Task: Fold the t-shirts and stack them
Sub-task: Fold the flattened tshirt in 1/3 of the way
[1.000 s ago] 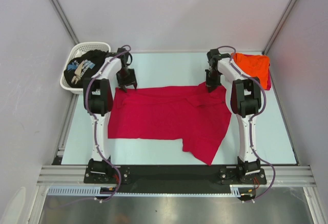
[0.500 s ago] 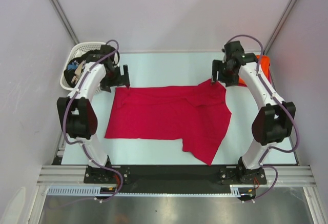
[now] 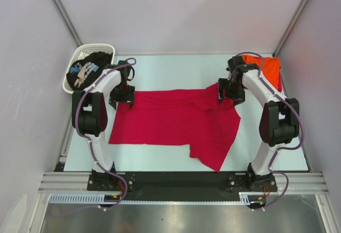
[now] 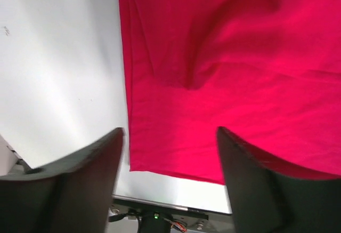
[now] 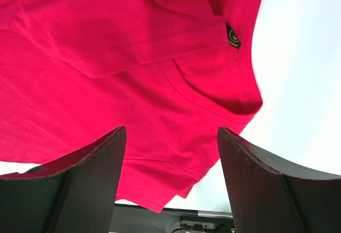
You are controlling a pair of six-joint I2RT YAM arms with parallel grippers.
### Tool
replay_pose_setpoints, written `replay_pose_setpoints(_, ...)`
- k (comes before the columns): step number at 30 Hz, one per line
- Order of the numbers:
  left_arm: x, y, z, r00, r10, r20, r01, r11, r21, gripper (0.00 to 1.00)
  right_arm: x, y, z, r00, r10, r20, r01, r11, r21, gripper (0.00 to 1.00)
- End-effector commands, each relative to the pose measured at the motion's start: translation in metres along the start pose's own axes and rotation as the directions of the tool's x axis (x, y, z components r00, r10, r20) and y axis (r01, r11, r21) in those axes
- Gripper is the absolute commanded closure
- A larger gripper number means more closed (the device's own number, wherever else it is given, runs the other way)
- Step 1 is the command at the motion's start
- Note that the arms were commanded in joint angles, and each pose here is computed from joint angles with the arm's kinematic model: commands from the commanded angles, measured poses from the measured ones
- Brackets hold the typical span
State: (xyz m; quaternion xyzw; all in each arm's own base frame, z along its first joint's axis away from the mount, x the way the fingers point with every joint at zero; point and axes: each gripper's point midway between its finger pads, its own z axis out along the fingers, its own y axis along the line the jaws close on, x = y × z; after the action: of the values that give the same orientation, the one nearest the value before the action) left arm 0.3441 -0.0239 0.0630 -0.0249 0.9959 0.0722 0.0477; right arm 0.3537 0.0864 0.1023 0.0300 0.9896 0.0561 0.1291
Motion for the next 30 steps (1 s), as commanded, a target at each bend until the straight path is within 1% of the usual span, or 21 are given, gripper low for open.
replay_pose_setpoints(1, -0.014, 0.001, 0.009, 0.998, 0.060, 0.002, -0.060, 0.996, -0.067, 0.33, -0.008, 0.001, -0.002, 1.000, -0.011, 0.018, 0.011, 1.000, -0.014, 0.26)
replay_pose_setpoints(2, -0.014, 0.001, 0.013, 0.998, 0.062, -0.007, -0.062, 0.995, -0.077, 0.36, -0.007, 0.002, 0.000, 1.000, -0.012, 0.011, 0.012, 1.000, -0.017, 0.27)
replay_pose_setpoints(3, -0.015, 0.000, 0.015, 0.998, 0.064, -0.013, -0.065, 0.995, -0.079, 0.43, -0.009, 0.002, 0.000, 1.000, -0.009, 0.015, 0.009, 1.000, -0.018, 0.27)
replay_pose_setpoints(5, -0.017, -0.004, 0.022, 0.997, 0.070, -0.019, -0.071, 0.994, -0.078, 0.43, -0.011, 0.003, 0.000, 1.000, -0.009, 0.019, 0.010, 1.000, -0.022, 0.27)
replay_pose_setpoints(6, -0.019, -0.005, 0.024, 0.997, 0.070, -0.019, -0.071, 0.994, -0.078, 0.40, -0.010, 0.003, 0.001, 1.000, -0.006, 0.015, 0.006, 1.000, -0.019, 0.26)
replay_pose_setpoints(8, -0.018, -0.008, 0.032, 0.996, 0.085, -0.038, -0.088, 0.993, -0.082, 0.40, -0.011, 0.004, 0.001, 1.000, -0.006, 0.018, 0.007, 1.000, -0.025, 0.27)
replay_pose_setpoints(11, -0.020, -0.008, 0.038, 0.994, 0.096, -0.047, -0.100, 0.990, -0.096, 0.44, -0.013, 0.005, 0.000, 1.000, -0.005, 0.022, 0.006, 1.000, -0.027, 0.27)
replay_pose_setpoints(12, -0.021, -0.007, 0.038, 0.994, 0.097, -0.043, -0.101, 0.990, -0.102, 0.53, -0.013, 0.005, 0.000, 1.000, -0.007, 0.022, 0.007, 1.000, -0.026, 0.27)
replay_pose_setpoints(14, -0.024, -0.007, 0.039, 0.995, 0.097, -0.039, -0.100, 0.989, -0.107, 0.68, -0.014, 0.006, 0.000, 1.000, -0.002, 0.023, 0.003, 1.000, -0.031, 0.27)
replay_pose_setpoints(15, -0.024, -0.006, 0.039, 0.994, 0.097, -0.043, -0.102, 0.988, -0.112, 0.85, -0.014, 0.006, 0.002, 1.000, 0.000, 0.018, 0.001, 1.000, -0.031, 0.27)
replay_pose_setpoints(16, -0.025, -0.006, 0.040, 0.994, 0.097, -0.043, -0.102, 0.988, -0.114, 0.99, -0.013, 0.007, 0.001, 1.000, 0.001, 0.017, -0.001, 0.999, -0.036, 0.27)
replay_pose_setpoints(17, -0.025, -0.005, 0.039, 0.995, 0.096, -0.041, -0.100, 0.988, -0.120, 1.00, -0.013, 0.008, 0.002, 1.000, 0.003, 0.016, -0.002, 0.999, -0.040, 0.27)
replay_pose_setpoints(30, -0.016, 0.021, 0.028, 0.996, 0.083, -0.035, -0.089, 0.965, -0.246, 1.00, -0.012, 0.014, 0.012, 1.000, 0.013, -0.016, -0.014, 0.998, -0.066, 0.28)
